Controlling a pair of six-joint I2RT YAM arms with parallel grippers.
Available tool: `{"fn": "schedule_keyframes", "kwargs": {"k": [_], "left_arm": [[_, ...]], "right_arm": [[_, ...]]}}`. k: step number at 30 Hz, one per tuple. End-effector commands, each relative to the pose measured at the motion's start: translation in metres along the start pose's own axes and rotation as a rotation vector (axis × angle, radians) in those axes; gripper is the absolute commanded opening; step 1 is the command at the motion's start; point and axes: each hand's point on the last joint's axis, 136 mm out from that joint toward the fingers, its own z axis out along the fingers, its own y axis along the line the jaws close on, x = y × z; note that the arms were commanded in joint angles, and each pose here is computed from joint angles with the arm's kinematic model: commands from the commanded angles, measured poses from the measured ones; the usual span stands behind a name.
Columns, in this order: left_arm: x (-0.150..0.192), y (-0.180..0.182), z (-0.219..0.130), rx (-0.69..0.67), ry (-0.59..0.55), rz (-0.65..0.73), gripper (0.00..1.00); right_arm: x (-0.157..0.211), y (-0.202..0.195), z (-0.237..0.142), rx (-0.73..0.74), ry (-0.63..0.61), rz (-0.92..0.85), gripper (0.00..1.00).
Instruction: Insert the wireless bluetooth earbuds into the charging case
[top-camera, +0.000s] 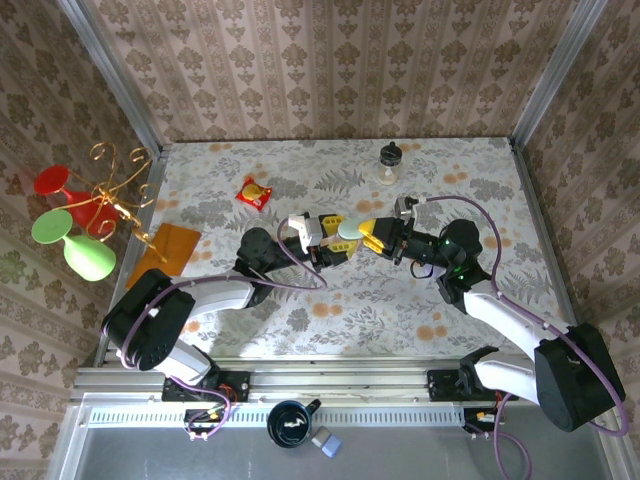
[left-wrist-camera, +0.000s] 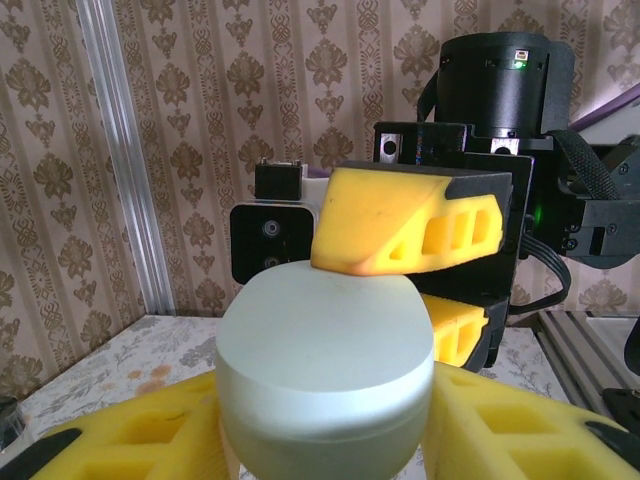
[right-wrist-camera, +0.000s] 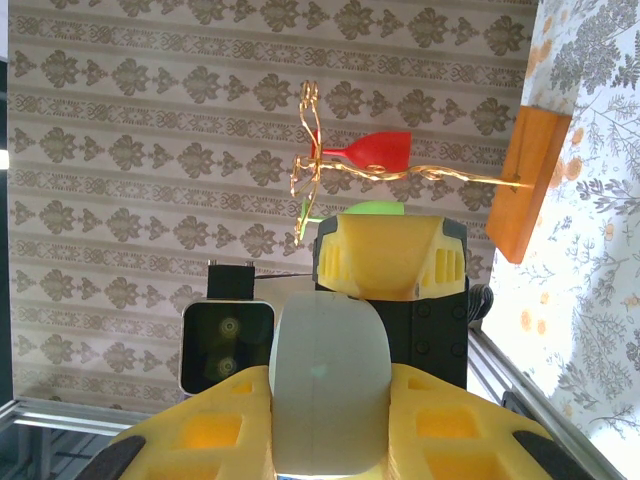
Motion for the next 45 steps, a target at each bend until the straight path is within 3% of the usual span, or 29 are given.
{"fn": "schedule_keyframes", "kwargs": {"k": [1, 11, 16, 20, 21, 27, 30, 36, 41, 45], "left_arm": [[-0.02, -0.004, 0.004, 0.038, -0.049, 0.026, 0.47], [-0.019, -0.009, 0.004, 0.06, -0.047, 0.015, 0.46], [-0.02, -0.01, 0.004, 0.069, -0.048, 0.019, 0.36], [-0.019, -0.013, 0.004, 0.084, -0.046, 0.024, 0.35], [-0.019, -0.013, 0.004, 0.087, -0.044, 0.025, 0.35], [-0.009, -0.013, 0.001, 0.075, -0.024, 0.01, 0.36], [-0.001, -0.013, -0.003, 0.064, -0.008, -0.007, 0.36], [0.017, -0.012, -0.015, 0.014, 0.032, -0.05, 0.35], [0.029, -0.015, -0.023, -0.009, 0.057, -0.092, 0.35], [0.035, -0.02, -0.029, -0.004, 0.073, -0.091, 0.35]], "right_arm": [[0.007, 0.007, 0.0, -0.017, 0.027, -0.042, 0.08], [0.007, 0.001, 0.0, 0.001, 0.025, -0.041, 0.08], [0.007, 0.0, 0.0, 0.006, 0.028, -0.043, 0.08], [0.007, -0.004, 0.0, 0.021, 0.024, -0.044, 0.09], [0.006, -0.003, 0.0, 0.019, 0.022, -0.048, 0.11], [0.003, 0.005, -0.004, 0.042, -0.008, -0.146, 0.57], [-0.001, 0.003, -0.009, 0.103, -0.04, -0.216, 0.68], [-0.005, -0.012, -0.029, 0.346, -0.056, -0.529, 0.76], [0.005, -0.02, -0.042, 0.528, 0.08, -0.931, 0.81], [0.012, -0.021, -0.037, 0.574, 0.162, -1.144, 0.83]]}}
